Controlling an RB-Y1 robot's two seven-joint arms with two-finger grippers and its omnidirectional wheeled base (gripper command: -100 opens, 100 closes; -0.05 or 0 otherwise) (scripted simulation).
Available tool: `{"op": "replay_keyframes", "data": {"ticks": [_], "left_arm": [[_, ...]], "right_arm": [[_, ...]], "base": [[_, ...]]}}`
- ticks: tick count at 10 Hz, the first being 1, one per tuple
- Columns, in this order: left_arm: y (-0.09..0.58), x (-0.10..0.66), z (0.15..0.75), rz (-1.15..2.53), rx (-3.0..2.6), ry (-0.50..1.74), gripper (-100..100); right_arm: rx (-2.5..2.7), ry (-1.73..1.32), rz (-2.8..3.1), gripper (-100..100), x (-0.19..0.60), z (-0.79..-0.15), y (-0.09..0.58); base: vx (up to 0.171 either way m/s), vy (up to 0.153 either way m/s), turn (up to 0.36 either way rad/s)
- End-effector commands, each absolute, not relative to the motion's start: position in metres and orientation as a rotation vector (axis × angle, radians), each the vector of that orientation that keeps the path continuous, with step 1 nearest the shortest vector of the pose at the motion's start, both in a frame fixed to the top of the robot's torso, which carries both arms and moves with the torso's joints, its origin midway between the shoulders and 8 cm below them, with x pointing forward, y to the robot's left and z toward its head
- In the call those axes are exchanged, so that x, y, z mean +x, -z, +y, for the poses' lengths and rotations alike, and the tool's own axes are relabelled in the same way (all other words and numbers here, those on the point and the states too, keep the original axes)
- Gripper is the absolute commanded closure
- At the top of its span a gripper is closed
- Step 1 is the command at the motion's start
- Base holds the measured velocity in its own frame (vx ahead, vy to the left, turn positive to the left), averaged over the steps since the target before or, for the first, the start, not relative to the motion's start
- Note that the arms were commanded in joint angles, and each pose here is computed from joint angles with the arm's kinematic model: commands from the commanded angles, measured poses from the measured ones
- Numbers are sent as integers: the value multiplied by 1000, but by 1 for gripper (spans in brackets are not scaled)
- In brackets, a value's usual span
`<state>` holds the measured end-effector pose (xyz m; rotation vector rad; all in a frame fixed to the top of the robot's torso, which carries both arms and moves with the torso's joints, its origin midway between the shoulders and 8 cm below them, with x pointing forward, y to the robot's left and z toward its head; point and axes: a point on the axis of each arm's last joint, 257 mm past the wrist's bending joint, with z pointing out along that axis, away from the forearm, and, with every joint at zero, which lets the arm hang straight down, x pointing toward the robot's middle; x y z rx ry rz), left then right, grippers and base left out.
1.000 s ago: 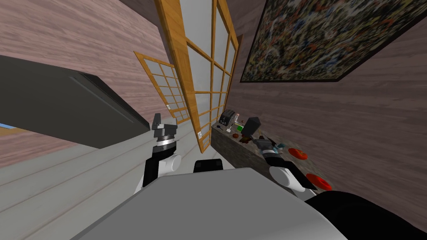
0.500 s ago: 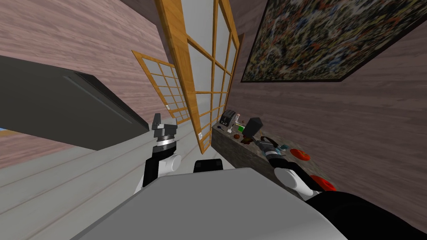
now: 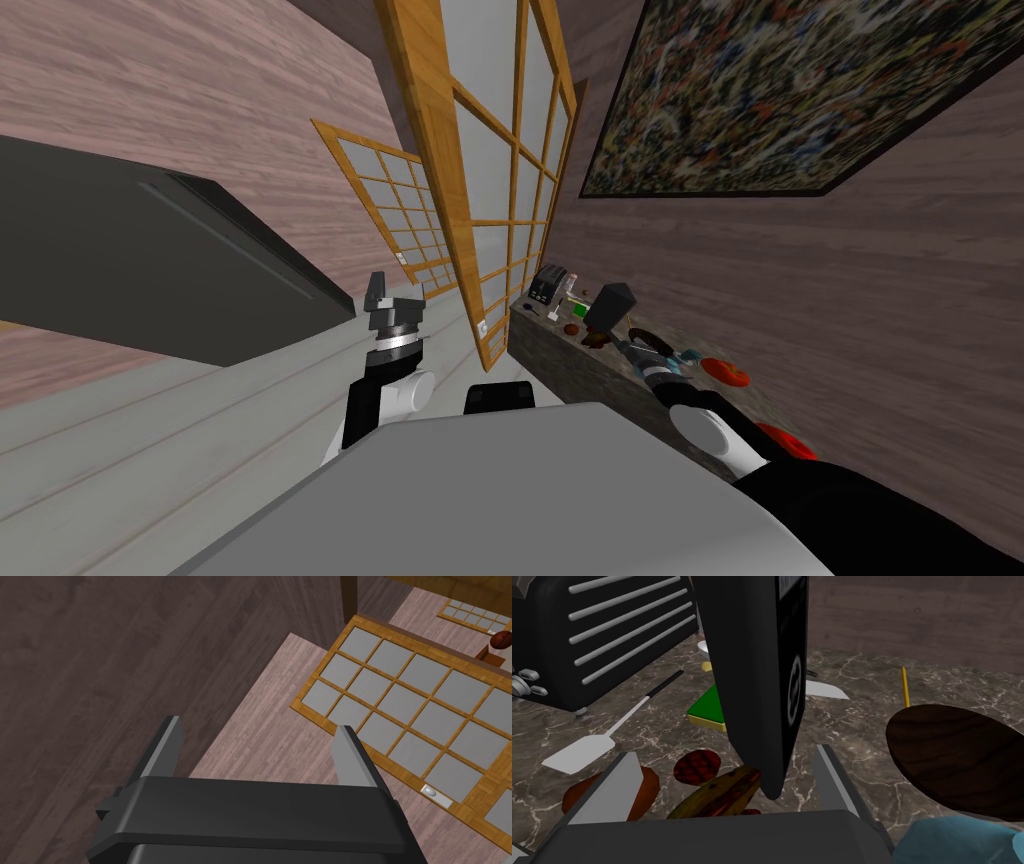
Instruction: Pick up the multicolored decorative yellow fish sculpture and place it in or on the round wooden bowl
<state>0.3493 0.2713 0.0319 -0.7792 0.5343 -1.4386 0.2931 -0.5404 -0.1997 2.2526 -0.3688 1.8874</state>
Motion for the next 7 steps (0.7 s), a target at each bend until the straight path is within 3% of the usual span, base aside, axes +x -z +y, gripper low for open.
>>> {"op": "replay_keyframes", "data": {"ticks": [1,7], "left_arm": [[-32,349,271,534,-779,1439,0],[-32,349,271,534,-779,1439,0]], "right_arm": [[2268,-1896,-414,-100,292,-542,200],[2401,-1846,-739,-100,277,-570,220]], "base": [[17,14,3],[28,41,-20]]}}
